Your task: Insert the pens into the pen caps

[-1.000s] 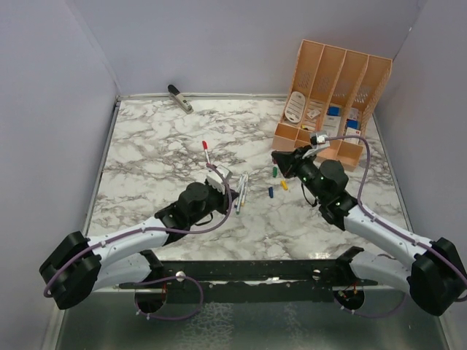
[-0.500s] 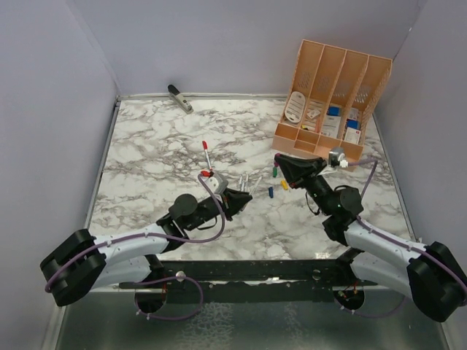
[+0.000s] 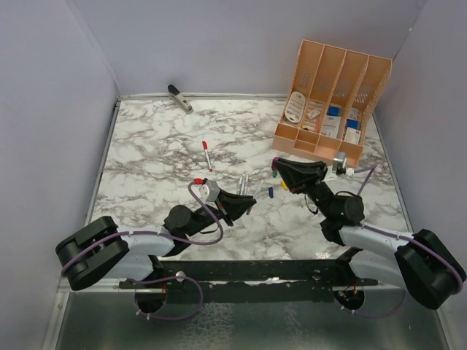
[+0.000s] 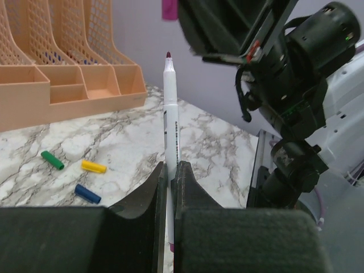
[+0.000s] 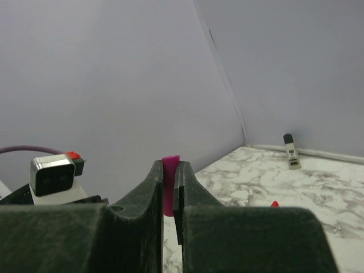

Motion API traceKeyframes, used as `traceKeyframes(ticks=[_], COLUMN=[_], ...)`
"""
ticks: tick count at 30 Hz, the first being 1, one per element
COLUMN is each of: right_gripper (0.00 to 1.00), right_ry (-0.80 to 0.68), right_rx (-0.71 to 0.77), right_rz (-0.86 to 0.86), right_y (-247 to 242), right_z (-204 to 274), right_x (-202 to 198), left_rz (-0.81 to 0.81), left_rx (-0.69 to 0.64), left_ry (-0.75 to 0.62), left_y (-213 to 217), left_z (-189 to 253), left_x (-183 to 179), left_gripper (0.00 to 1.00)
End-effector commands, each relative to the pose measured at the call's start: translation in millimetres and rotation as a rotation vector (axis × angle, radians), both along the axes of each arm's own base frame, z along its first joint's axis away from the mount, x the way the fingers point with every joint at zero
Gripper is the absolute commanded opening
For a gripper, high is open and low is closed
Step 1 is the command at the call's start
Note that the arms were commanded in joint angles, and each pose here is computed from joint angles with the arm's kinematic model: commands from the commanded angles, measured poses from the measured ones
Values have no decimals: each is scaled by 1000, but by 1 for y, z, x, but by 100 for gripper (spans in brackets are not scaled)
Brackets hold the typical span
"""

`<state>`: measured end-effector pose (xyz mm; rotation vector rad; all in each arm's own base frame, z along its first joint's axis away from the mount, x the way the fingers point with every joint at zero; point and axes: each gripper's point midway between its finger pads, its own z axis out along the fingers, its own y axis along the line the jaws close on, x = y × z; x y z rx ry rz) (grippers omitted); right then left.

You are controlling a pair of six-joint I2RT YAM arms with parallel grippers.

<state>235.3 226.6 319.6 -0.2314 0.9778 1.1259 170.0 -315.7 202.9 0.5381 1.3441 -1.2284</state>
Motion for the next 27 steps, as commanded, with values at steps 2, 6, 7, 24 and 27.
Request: traceKeyframes(ticks=[2,6,7,24,27], right_gripper=[1,1,1,1,1], right_ry=[-122,-140,-141,-188,-204], right_rx=[86,112,114,187,194], right_rz=[82,94,96,151,151], right_y=[-2,-3,-3,-11,-14], right_z=[23,27,28,50,54], right_x=[-25,-27,-27,-46,-50], left_rz=[-85,-108,-110,-73,-66], left_rx=[-185,-209,-208,-200,-199], left_ry=[-76,-56,-48,-4,-3], left_y=[-4,-9,-9,-16,-16], left_z=[48,48,46,37,37], left_x=[-15,-17,-17,-6,-4], left_gripper=[0,0,0,0,0])
